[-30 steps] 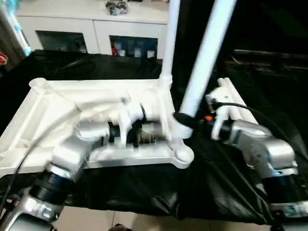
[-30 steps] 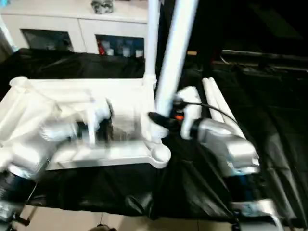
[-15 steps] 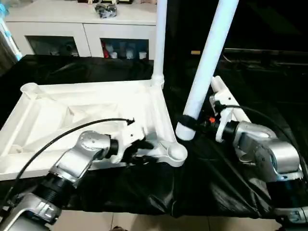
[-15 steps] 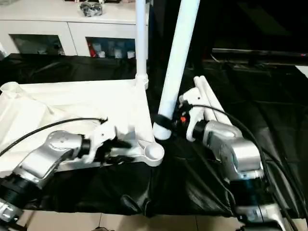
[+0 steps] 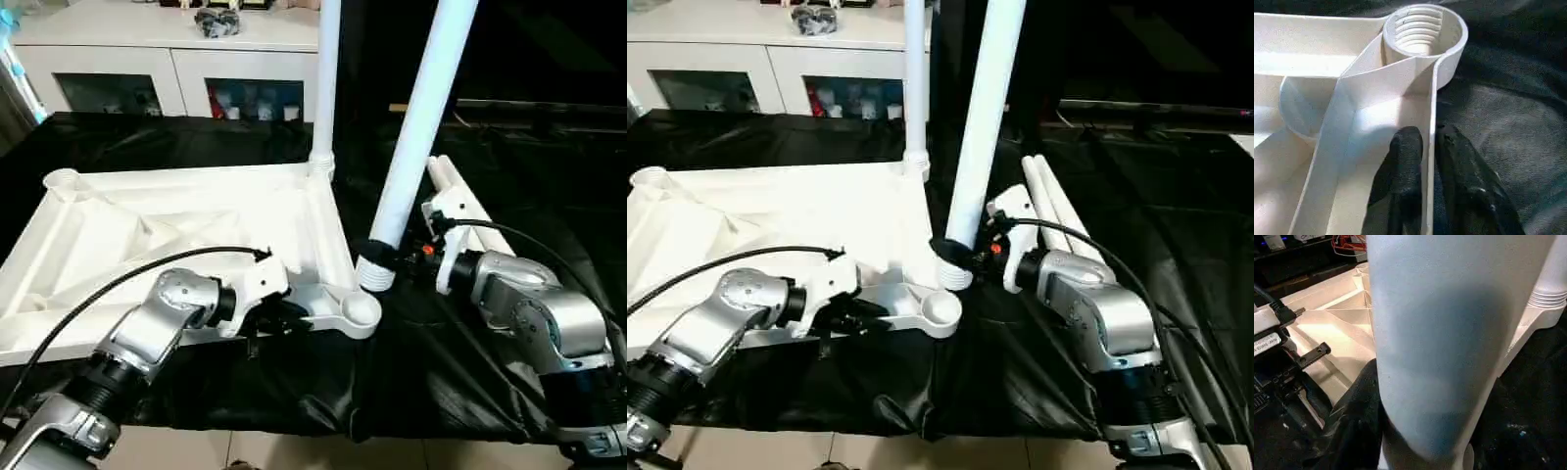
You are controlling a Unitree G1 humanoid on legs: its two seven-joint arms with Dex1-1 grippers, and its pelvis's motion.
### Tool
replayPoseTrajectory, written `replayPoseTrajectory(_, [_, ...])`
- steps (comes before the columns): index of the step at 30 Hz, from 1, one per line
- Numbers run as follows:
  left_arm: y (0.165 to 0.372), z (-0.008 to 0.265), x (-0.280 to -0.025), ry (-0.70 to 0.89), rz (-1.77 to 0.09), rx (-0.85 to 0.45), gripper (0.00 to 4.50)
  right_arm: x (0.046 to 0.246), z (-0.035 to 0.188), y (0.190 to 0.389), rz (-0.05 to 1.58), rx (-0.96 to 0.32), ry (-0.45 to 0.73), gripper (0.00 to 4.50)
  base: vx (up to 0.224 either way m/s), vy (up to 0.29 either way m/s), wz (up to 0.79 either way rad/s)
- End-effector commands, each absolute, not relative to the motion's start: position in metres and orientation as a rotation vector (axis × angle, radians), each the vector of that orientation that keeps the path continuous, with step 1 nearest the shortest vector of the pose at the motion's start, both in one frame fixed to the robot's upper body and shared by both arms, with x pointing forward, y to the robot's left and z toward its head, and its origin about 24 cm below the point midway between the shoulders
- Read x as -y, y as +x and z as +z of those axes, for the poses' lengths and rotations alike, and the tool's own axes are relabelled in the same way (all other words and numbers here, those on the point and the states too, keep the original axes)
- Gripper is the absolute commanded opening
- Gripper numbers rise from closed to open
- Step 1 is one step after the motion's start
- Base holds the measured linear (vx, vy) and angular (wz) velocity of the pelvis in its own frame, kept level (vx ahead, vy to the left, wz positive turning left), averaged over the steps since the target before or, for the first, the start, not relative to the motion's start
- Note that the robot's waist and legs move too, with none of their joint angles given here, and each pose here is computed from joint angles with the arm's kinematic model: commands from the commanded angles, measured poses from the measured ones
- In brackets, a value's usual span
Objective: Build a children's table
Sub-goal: Insert table leg to table base
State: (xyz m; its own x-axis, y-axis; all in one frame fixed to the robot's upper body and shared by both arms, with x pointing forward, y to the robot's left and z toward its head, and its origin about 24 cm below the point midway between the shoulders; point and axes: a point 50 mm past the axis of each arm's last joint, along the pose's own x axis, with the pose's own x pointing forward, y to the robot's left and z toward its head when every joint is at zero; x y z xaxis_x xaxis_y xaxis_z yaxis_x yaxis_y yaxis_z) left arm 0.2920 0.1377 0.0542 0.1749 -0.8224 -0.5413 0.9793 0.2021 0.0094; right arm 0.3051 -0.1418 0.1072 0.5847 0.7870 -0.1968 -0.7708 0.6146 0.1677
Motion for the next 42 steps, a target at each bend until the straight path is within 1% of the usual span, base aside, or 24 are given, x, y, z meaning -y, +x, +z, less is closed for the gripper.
replayPoseTrajectory(1, [0.291, 0.052, -0.143, 0.393, -1.320, -0.497, 0.30, 0.141, 0.111, 0.304, 0.917, -0.252, 0.037, 1.90, 0.000, 0.000, 0.00])
replayPoseTrajectory(2, [0.290, 0.051, -0.144, 0.401, -1.321, -0.506, 0.18, 0.141, 0.110, 0.304, 0.919, -0.254, 0.036, 1.90, 0.000, 0.000, 0.00])
replayPoseTrajectory(3, [0.290, 0.050, -0.144, 0.405, -1.321, -0.510, 0.18, 0.141, 0.110, 0.304, 0.919, -0.255, 0.035, 1.90, 0.000, 0.000, 0.00])
replayPoseTrajectory(5, [0.290, 0.047, -0.145, 0.409, -1.312, -0.520, 0.00, 0.141, 0.109, 0.304, 0.919, -0.256, 0.034, 1.90, 0.000, 0.000, 0.00])
replayPoseTrajectory(7, [0.290, 0.046, -0.145, 0.409, -1.308, -0.522, 0.00, 0.141, 0.109, 0.304, 0.920, -0.256, 0.034, 1.90, 0.000, 0.000, 0.00])
replayPoseTrajectory(10, [0.290, 0.039, -0.144, 0.448, -1.276, -0.555, 0.00, 0.139, 0.109, 0.305, 0.925, -0.259, 0.032, 1.90, 0.000, 0.000, 0.00])
replayPoseTrajectory(11, [0.290, 0.035, -0.142, 0.486, -1.260, -0.557, 0.00, 0.138, 0.109, 0.306, 0.928, -0.260, 0.030, 1.90, 0.000, 0.000, 0.00])
replayPoseTrajectory(17, [0.296, 0.036, -0.140, 0.497, -1.206, -0.527, 0.00, 0.138, 0.110, 0.307, 0.928, -0.259, 0.027, 1.90, 0.000, 0.000, 0.00])
replayPoseTrajectory(18, [0.302, 0.038, -0.138, 0.478, -1.157, -0.498, 0.28, 0.138, 0.110, 0.308, 0.928, -0.258, 0.026, 1.90, 0.000, 0.000, 0.00])
replayPoseTrajectory(19, [0.303, 0.039, -0.137, 0.471, -1.149, -0.494, 0.45, 0.138, 0.110, 0.308, 0.928, -0.258, 0.026, 1.90, 0.000, 0.000, 0.00])
replayPoseTrajectory(20, [0.310, 0.043, -0.133, 0.434, -1.109, -0.475, 0.57, 0.138, 0.110, 0.309, 0.927, -0.258, 0.024, 1.90, 0.000, 0.000, 0.00])
replayPoseTrajectory(22, [0.312, 0.044, -0.132, 0.440, -1.105, -0.463, 0.57, 0.138, 0.110, 0.310, 0.928, -0.258, 0.023, 1.90, 0.000, 0.000, 0.00])
replayPoseTrajectory(24, [0.315, 0.045, -0.131, 0.474, -1.075, -0.447, 0.87, 0.137, 0.111, 0.310, 0.928, -0.256, 0.022, 1.90, 0.000, 0.000, 0.00])
replayPoseTrajectory(27, [0.315, 0.043, -0.133, 0.487, -1.084, -0.459, 1.00, 0.137, 0.111, 0.310, 0.928, -0.254, 0.022, 1.90, 0.000, 0.000, 0.00])
replayPoseTrajectory(32, [0.315, 0.041, -0.135, 0.465, -1.087, -0.473, 1.00, 0.138, 0.111, 0.310, 0.927, -0.254, 0.023, 1.90, 0.000, 0.000, 0.00])
replayPoseTrajectory(33, [0.315, 0.042, -0.136, 0.458, -1.088, -0.473, 0.73, 0.138, 0.111, 0.310, 0.927, -0.254, 0.023, 1.90, 0.000, 0.000, 0.00])
replayPoseTrajectory(35, [0.316, 0.042, -0.136, 0.417, -1.095, -0.472, 0.66, 0.139, 0.111, 0.310, 0.925, -0.255, 0.024, 1.90, 0.000, 0.000, 0.00])
replayPoseTrajectory(37, [0.317, 0.042, -0.135, 0.409, -1.096, -0.468, 0.66, 0.139, 0.111, 0.311, 0.924, -0.255, 0.023, 1.90, 0.000, 0.000, 0.00])
replayPoseTrajectory(38, [0.317, 0.042, -0.136, 0.395, -1.096, -0.473, 0.60, 0.139, 0.111, 0.311, 0.923, -0.255, 0.024, 1.90, 0.000, 0.000, 0.00])
replayPoseTrajectory(39, [0.317, 0.042, -0.136, 0.395, -1.096, -0.473, 0.29, 0.139, 0.111, 0.311, 0.923, -0.255, 0.024, 1.90, 0.000, 0.000, 0.00])
replayPoseTrajectory(42, [0.317, 0.040, -0.137, 0.368, -1.096, -0.488, 0.24, 0.138, 0.108, 0.314, 0.910, -0.260, 0.019, 1.90, 0.000, 0.000, 0.00])
